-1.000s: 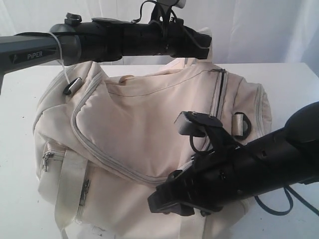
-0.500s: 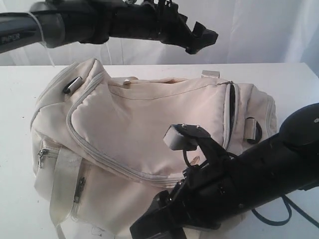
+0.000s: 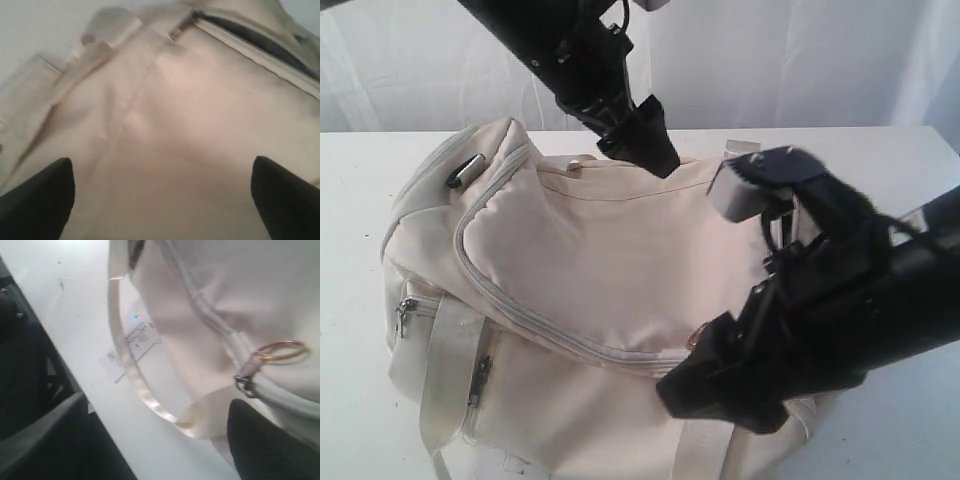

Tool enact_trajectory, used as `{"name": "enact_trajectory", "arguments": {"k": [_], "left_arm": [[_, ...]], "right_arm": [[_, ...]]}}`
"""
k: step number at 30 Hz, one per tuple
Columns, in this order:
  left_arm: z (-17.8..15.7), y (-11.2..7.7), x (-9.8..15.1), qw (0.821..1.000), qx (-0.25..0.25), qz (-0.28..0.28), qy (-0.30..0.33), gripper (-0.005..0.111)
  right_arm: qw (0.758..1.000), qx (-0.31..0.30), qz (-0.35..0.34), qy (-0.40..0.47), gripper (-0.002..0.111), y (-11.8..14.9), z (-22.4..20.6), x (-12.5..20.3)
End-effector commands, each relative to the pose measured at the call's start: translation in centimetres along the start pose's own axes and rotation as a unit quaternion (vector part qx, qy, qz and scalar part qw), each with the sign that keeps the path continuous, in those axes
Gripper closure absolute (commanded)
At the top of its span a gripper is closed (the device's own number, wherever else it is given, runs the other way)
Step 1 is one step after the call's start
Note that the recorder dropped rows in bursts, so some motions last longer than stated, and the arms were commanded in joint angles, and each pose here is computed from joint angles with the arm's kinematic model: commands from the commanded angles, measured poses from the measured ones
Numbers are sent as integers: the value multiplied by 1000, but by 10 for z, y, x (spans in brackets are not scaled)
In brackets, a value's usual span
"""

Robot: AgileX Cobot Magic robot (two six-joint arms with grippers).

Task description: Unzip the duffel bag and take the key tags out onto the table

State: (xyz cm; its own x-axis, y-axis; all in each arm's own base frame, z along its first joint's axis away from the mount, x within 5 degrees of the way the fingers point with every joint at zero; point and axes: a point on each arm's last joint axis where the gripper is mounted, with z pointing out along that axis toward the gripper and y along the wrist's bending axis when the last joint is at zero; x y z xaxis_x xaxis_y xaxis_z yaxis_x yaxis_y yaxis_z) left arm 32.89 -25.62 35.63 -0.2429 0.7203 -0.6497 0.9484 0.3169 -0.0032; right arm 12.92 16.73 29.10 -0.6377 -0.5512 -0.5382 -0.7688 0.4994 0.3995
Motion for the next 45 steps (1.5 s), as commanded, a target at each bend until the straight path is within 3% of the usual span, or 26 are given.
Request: {"name": "enact_trajectory", "arguments": {"k": [1,5,7,11,18,21,27,30,34,36,37,39,40,45], "left_arm": [[-26,-22,7,996,65,-6,57,14],[-41,-31,8,995,78,-10,68,23],[-46,-39,10,993,96,-40,58,33],[-46,-60,17,983,174,-62,25,50],[-25,-90,60,954,273,-121,35,63],[-8,-91,74,949,270,-163,13,63],[9,-85,81,954,232,-187,-24,63],[9,-84,79,963,226,-138,-51,63],[7,-86,74,968,224,7,-111,63],[7,-86,74,964,214,91,-130,63],[7,-86,74,955,207,157,-144,63],[7,-86,74,940,194,231,-160,62],[7,-86,74,935,187,253,-165,57],[15,-80,74,941,168,246,-163,42]], "right_arm": [[996,89,1,-30,37,2,-37,1],[986,154,6,-58,37,0,-59,7],[983,172,7,-65,37,-1,-65,10],[977,201,10,-72,37,-5,-68,10],[967,247,42,-53,42,-25,-49,-2],[966,246,39,-66,45,-32,-38,-12],[953,294,52,-51,45,-59,-31,-35],[950,301,74,-34,45,-72,-38,-44],[958,247,148,-9,45,-86,-37,-52],[959,215,185,-7,45,-91,-26,-54],[959,195,204,-8,45,-92,-19,-56],[958,187,216,-4,45,-98,-10,-58],[957,190,217,4,45,-102,-6,-57],[956,188,225,20,45,-108,4,-56]]}}
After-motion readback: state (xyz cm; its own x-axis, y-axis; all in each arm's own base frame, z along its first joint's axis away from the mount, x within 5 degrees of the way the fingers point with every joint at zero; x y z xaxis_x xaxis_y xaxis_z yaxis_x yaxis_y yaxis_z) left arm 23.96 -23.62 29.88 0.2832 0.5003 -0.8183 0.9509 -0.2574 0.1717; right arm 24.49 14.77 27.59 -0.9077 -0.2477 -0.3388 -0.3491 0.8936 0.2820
